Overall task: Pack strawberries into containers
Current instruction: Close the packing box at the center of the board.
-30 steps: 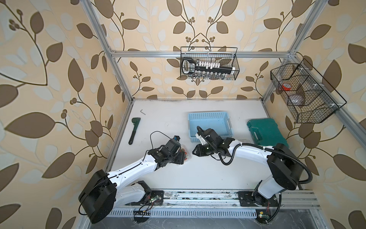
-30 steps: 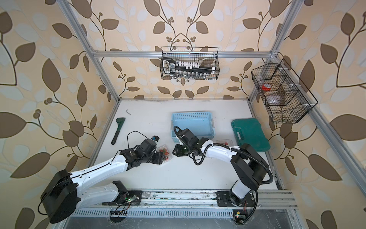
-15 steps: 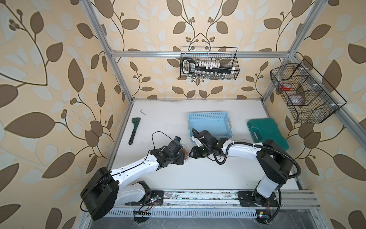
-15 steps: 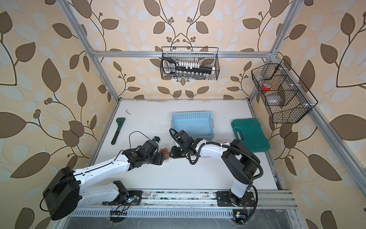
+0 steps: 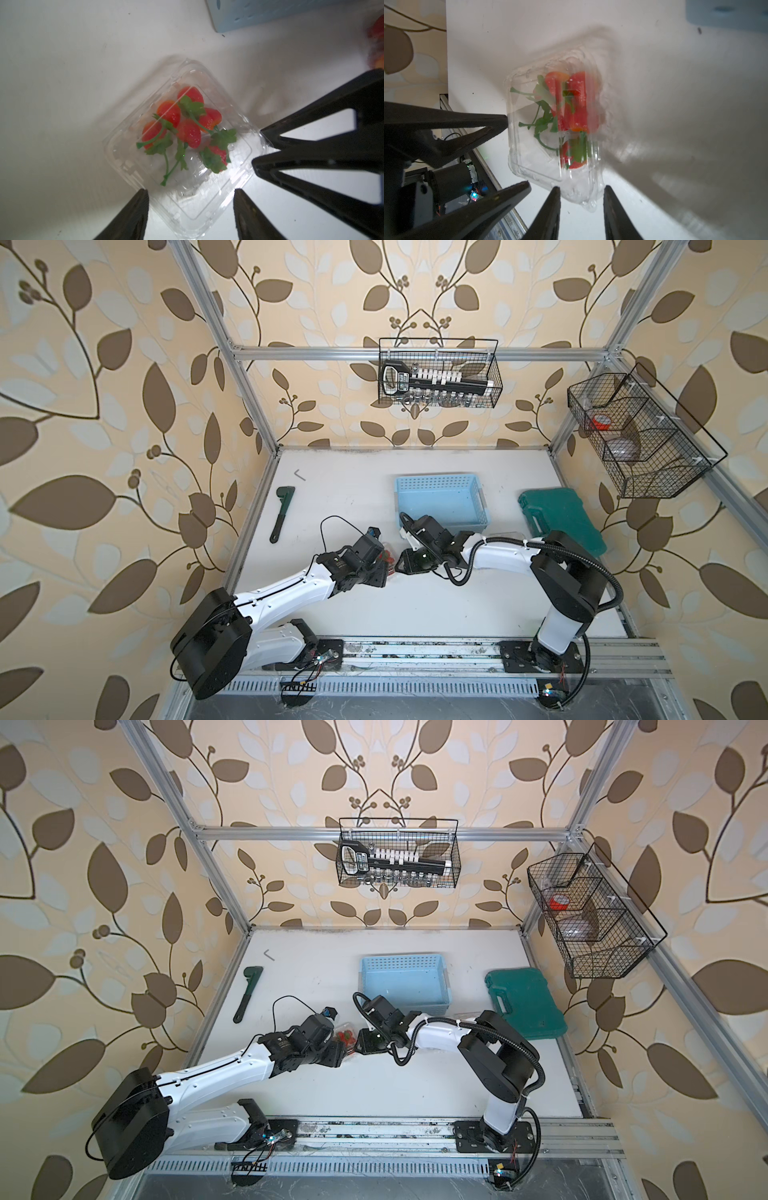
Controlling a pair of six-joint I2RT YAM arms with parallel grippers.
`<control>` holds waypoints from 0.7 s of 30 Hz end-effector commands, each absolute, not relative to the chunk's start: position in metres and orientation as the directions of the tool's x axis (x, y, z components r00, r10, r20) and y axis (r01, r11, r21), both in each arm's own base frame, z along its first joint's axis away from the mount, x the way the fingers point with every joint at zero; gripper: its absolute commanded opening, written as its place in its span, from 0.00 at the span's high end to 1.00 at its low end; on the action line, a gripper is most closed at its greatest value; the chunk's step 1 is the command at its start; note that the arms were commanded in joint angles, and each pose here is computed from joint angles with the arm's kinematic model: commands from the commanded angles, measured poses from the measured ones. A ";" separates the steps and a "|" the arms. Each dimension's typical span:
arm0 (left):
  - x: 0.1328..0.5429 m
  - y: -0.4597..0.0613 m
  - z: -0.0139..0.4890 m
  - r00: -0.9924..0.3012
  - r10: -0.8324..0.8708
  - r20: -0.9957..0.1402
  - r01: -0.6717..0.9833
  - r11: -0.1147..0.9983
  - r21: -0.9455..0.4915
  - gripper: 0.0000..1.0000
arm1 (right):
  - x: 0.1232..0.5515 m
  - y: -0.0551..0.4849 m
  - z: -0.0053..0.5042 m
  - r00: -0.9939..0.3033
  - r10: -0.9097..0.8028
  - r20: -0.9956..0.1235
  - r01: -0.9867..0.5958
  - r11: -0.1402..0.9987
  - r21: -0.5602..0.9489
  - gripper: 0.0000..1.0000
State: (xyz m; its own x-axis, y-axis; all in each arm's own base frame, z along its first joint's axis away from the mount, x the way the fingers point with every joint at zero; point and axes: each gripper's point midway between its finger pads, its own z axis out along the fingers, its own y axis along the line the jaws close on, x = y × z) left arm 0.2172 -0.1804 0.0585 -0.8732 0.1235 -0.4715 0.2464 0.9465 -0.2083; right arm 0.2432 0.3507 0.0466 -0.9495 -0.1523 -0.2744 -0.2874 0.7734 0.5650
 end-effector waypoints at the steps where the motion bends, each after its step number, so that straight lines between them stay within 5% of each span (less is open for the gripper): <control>1: 0.215 -0.181 0.056 -0.869 0.155 -0.469 0.268 0.945 -0.185 0.34 | 0.245 0.355 0.042 -0.950 -0.149 -0.273 -0.284 0.774 0.566 0.67; 21: 0.210 -0.183 0.050 -0.880 0.144 -0.453 0.258 0.945 -0.201 0.34 | 0.239 0.345 0.028 -0.958 -0.144 -0.249 -0.262 0.797 0.545 0.73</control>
